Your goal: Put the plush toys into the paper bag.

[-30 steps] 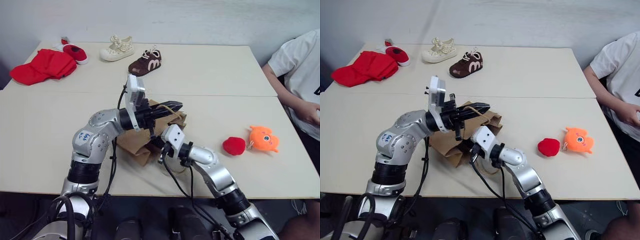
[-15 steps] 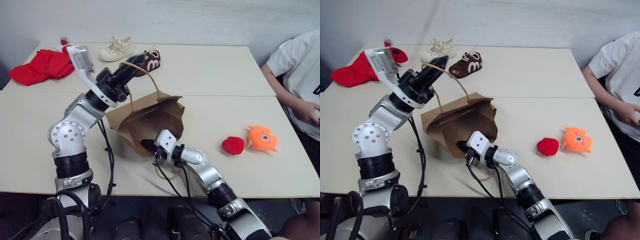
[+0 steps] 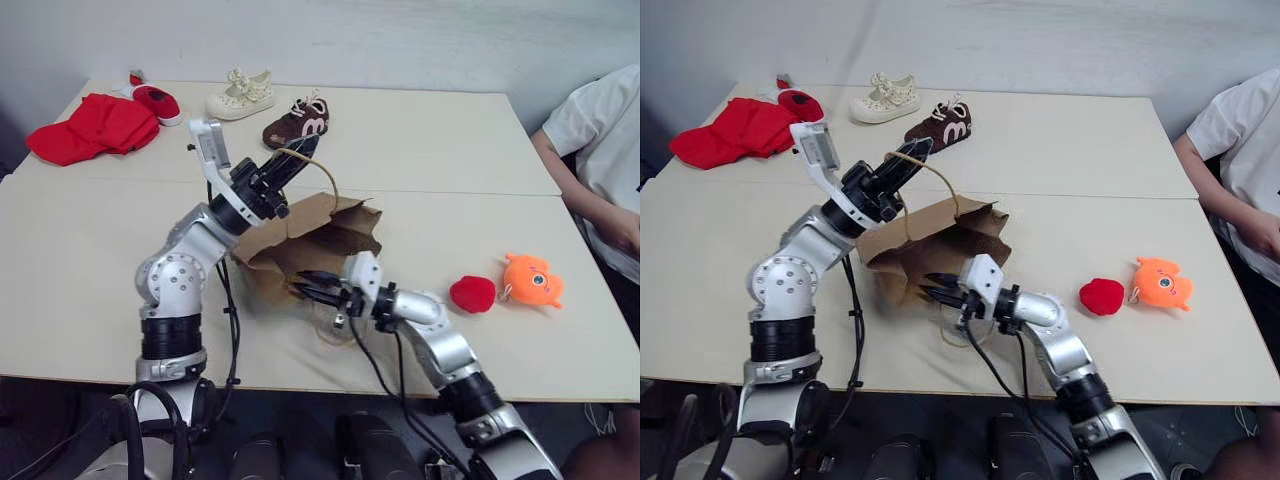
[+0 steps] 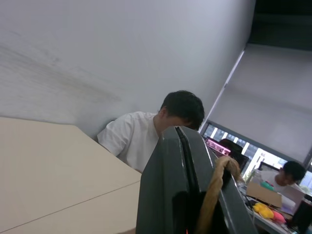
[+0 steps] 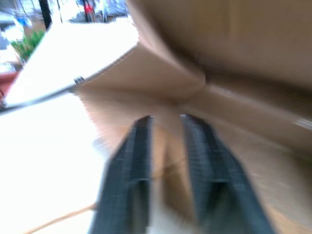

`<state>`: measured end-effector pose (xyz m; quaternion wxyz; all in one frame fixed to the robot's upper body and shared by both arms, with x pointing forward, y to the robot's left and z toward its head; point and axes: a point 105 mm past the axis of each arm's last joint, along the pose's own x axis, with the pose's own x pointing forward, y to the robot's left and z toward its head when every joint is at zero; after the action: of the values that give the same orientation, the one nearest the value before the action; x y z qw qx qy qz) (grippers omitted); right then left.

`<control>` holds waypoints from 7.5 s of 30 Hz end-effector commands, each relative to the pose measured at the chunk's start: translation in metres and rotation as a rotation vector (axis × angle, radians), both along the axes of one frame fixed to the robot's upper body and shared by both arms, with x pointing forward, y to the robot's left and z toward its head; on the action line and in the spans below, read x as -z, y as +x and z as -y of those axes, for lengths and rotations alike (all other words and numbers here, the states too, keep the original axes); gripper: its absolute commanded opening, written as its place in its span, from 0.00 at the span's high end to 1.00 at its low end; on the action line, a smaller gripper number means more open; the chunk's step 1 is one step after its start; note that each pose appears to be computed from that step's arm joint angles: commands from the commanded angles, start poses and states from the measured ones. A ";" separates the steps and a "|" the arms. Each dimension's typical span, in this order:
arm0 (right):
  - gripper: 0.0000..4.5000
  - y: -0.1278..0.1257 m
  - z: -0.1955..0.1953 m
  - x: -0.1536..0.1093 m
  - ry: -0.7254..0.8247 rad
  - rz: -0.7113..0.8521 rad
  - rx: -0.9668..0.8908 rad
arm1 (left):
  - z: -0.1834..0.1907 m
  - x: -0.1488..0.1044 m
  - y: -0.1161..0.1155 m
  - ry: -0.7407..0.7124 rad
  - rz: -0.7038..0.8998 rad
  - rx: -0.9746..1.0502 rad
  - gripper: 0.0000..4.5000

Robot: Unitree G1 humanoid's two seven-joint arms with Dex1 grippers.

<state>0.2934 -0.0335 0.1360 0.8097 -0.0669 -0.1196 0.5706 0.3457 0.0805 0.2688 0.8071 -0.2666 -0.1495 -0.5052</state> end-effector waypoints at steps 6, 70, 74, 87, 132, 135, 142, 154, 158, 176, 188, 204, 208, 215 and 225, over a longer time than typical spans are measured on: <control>0.09 -0.037 0.107 -0.042 0.108 0.060 0.326 | 0.007 0.005 -0.002 0.069 0.051 0.044 1.00; 0.99 0.046 0.004 -0.020 -0.661 0.149 0.139 | 0.028 -0.007 -0.020 -0.023 0.035 0.246 1.00; 0.99 0.050 -0.015 -0.024 -0.622 0.105 0.157 | 0.031 -0.006 -0.021 -0.026 0.032 0.259 1.00; 0.56 0.037 -0.010 -0.030 -0.412 0.097 0.143 | 0.025 -0.003 -0.016 -0.050 0.025 0.218 1.00; 0.45 -0.001 0.211 0.011 -0.522 -0.255 0.473 | 0.016 0.000 -0.011 0.011 0.042 0.172 1.00; 0.68 -0.005 0.167 -0.012 -0.405 -0.185 0.311 | 0.015 0.000 -0.011 0.009 0.042 0.174 1.00; 0.94 0.023 0.067 -0.031 -0.221 -0.207 0.306 | 0.022 -0.001 -0.014 -0.006 0.036 0.214 1.00; 0.94 0.077 0.014 -0.021 -0.288 -0.280 0.476 | 0.028 -0.005 -0.029 -0.060 0.025 0.337 1.00; 0.71 0.085 0.008 -0.018 -0.239 -0.340 0.486 | 0.030 -0.004 -0.031 -0.062 0.028 0.337 1.00; 0.00 -0.010 0.120 -0.030 -0.064 -0.866 0.290 | 0.009 -0.002 -0.024 -0.090 0.037 0.224 1.00; 0.00 -0.037 0.084 0.029 0.132 -1.258 0.275 | 0.010 0.001 -0.024 -0.097 0.022 0.226 1.00; 1.00 -0.022 0.064 -0.038 0.351 -1.167 0.269 | 0.008 0.000 -0.023 -0.062 0.047 0.199 1.00; 1.00 -0.023 0.076 -0.094 0.442 -0.946 0.142 | 0.005 -0.006 -0.024 -0.039 0.083 0.178 1.00; 1.00 -0.012 0.100 -0.197 0.617 -0.637 0.041 | -0.014 -0.034 -0.019 -0.047 0.160 0.113 1.00; 1.00 0.011 0.093 -0.156 0.526 -0.712 0.134 | -0.006 -0.015 -0.009 0.053 0.154 0.073 1.00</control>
<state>0.3077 -0.1218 0.2857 0.8243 0.3380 0.0514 0.4512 0.3432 0.0882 0.2774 0.7869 -0.2265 -0.1691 -0.5485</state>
